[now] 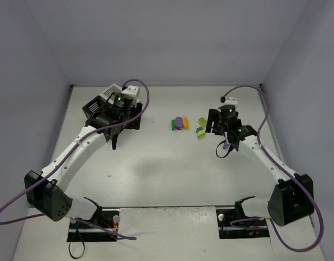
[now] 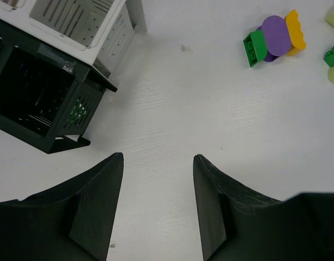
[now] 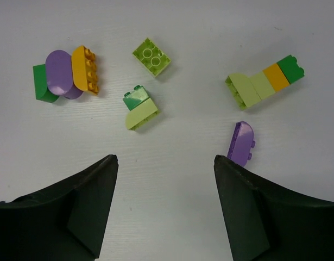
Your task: Sort the legos into containers by color
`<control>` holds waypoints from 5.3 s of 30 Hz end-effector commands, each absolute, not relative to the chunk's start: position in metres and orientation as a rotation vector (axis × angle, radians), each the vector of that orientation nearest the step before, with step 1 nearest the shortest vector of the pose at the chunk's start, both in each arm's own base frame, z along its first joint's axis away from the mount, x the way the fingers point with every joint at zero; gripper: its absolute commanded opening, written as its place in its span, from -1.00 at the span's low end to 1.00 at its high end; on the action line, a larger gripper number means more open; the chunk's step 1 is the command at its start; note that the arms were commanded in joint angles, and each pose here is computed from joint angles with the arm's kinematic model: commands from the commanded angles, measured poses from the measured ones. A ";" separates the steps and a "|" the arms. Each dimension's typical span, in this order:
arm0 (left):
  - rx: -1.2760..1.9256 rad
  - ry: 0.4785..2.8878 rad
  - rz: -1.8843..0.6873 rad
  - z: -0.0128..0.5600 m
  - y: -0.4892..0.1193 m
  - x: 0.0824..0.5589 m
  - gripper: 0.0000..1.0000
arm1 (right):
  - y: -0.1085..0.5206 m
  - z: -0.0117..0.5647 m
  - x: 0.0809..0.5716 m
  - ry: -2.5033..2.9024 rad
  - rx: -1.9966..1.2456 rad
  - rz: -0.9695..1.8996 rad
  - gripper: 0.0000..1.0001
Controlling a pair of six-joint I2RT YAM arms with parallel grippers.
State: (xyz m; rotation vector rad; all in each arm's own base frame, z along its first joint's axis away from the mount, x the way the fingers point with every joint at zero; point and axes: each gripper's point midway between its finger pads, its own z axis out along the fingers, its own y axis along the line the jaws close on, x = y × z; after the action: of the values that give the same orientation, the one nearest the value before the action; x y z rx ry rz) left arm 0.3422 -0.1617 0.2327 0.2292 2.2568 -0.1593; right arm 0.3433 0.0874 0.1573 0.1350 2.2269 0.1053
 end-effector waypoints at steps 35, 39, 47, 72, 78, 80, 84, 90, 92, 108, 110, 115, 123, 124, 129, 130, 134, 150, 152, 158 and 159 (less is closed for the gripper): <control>0.198 2.183 -0.065 0.247 -0.148 0.356 -0.03 | 0.014 0.035 0.341 2.471 0.554 -0.137 0.28; 0.200 2.189 -0.061 0.245 -0.148 0.357 -0.03 | 0.016 0.030 0.346 2.494 0.531 -0.111 0.11; 0.205 2.191 -0.070 0.245 -0.150 0.357 -0.03 | 0.016 0.030 0.353 2.489 0.466 -0.113 -0.41; 0.349 1.976 -0.780 0.307 -0.234 0.314 0.57 | 0.238 0.206 0.294 1.693 -0.531 0.467 -1.00; 0.391 1.981 -0.995 0.302 -0.262 0.304 0.59 | 0.261 0.218 0.280 1.620 -0.611 0.516 -1.00; 0.401 1.976 -1.062 0.302 -0.270 0.301 0.58 | 0.267 0.224 0.276 1.598 -0.621 0.538 -1.00; 0.421 1.970 -1.187 0.298 -0.285 0.296 0.58 | 0.275 0.227 0.273 1.584 -0.631 0.557 -1.00; 0.434 1.968 -1.205 0.293 -0.289 0.297 0.58 | 0.282 0.226 0.269 1.576 -0.646 0.581 -1.00; 0.442 1.968 -1.208 0.292 -0.291 0.296 0.58 | 0.284 0.227 0.269 1.573 -0.645 0.588 -1.00; 0.527 2.032 -1.212 0.267 -0.313 0.287 0.17 | 0.297 0.240 0.264 1.533 -0.646 0.646 -1.00; 0.524 2.033 -1.203 0.267 -0.313 0.288 -0.06 | 0.298 0.241 0.262 1.528 -0.648 0.651 -1.00; 0.538 2.036 -1.221 0.267 -0.314 0.286 -0.66 | 0.296 0.241 0.264 1.530 -0.640 0.642 -1.00; 0.437 2.071 -1.096 0.267 -0.290 0.305 -0.90 | 0.285 0.234 0.274 1.590 -0.594 0.557 0.23; 0.378 2.074 -1.029 0.267 -0.275 0.319 -0.90 | 0.283 0.232 0.276 1.599 -0.587 0.543 0.29; 0.077 2.077 -0.719 0.275 -0.184 0.367 -0.90 | 0.269 0.225 0.281 1.633 -0.556 0.479 0.44; -0.028 2.046 -0.604 0.282 -0.149 0.380 -0.90 | 0.266 0.223 0.282 1.639 -0.546 0.463 0.45; -0.226 1.987 -0.306 0.295 -0.071 0.394 -0.90 | 0.250 0.220 0.285 1.651 -0.511 0.407 0.45; -0.440 1.856 0.127 0.320 0.026 0.470 -0.88 | 0.211 0.222 0.296 1.672 -0.450 0.277 0.45; -0.452 1.876 0.135 0.309 0.029 0.479 -0.88 | 0.202 0.222 0.296 1.669 -0.435 0.268 0.45; -0.458 1.917 0.149 0.282 0.036 0.502 -0.70 | 0.190 0.223 0.301 1.674 -0.393 0.255 0.45; -0.462 1.927 0.144 0.278 0.039 0.505 -0.70 | 0.189 0.222 0.302 1.678 -0.391 0.249 0.45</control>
State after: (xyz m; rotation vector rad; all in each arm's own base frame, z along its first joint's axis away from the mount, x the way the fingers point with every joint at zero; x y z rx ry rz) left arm 0.4879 0.0276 0.2369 -0.4461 2.0559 0.1574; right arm 0.2957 0.1940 0.2074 -0.4373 1.7244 0.2607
